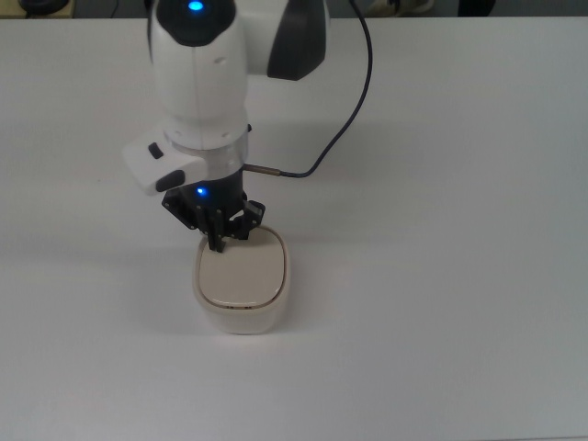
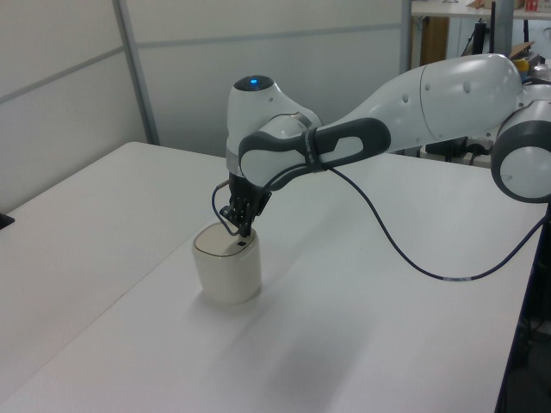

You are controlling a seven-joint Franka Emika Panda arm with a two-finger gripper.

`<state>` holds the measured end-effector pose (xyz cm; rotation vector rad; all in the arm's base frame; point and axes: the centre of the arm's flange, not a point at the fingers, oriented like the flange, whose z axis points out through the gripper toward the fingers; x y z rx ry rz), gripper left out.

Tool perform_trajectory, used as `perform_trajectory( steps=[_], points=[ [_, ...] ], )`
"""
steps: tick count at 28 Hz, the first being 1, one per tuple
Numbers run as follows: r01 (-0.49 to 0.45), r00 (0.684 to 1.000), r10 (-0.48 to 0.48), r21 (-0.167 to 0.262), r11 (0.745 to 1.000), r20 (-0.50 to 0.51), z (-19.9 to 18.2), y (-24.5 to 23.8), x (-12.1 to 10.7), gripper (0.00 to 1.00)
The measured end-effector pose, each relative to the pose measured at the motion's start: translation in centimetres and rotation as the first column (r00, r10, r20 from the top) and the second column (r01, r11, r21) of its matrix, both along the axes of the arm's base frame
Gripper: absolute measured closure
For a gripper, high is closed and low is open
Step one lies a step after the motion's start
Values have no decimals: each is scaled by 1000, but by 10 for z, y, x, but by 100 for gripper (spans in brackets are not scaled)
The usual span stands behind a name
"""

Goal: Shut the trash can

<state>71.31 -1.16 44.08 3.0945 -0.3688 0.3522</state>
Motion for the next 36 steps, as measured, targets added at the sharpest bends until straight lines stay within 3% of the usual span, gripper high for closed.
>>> perform_trajectory(
  steps=[6,8,13,19,28,29,32,36],
  points=[
    [22,1000,-22,18,1000,-3,14,-10,-4,84],
    [21,1000,-21,18,1000,-11,23,-9,-7,76],
    [18,1000,-18,20,1000,-20,42,-7,-15,74],
    [-32,997,33,15,999,-72,61,-3,-30,47],
    [-106,987,106,10,994,-119,77,4,-44,16],
    [-109,986,109,9,994,-124,78,4,-45,9],
    [-122,983,120,-10,992,-139,78,8,-47,1],
    [-144,979,138,-30,989,-153,75,17,-48,0]
  ],
)
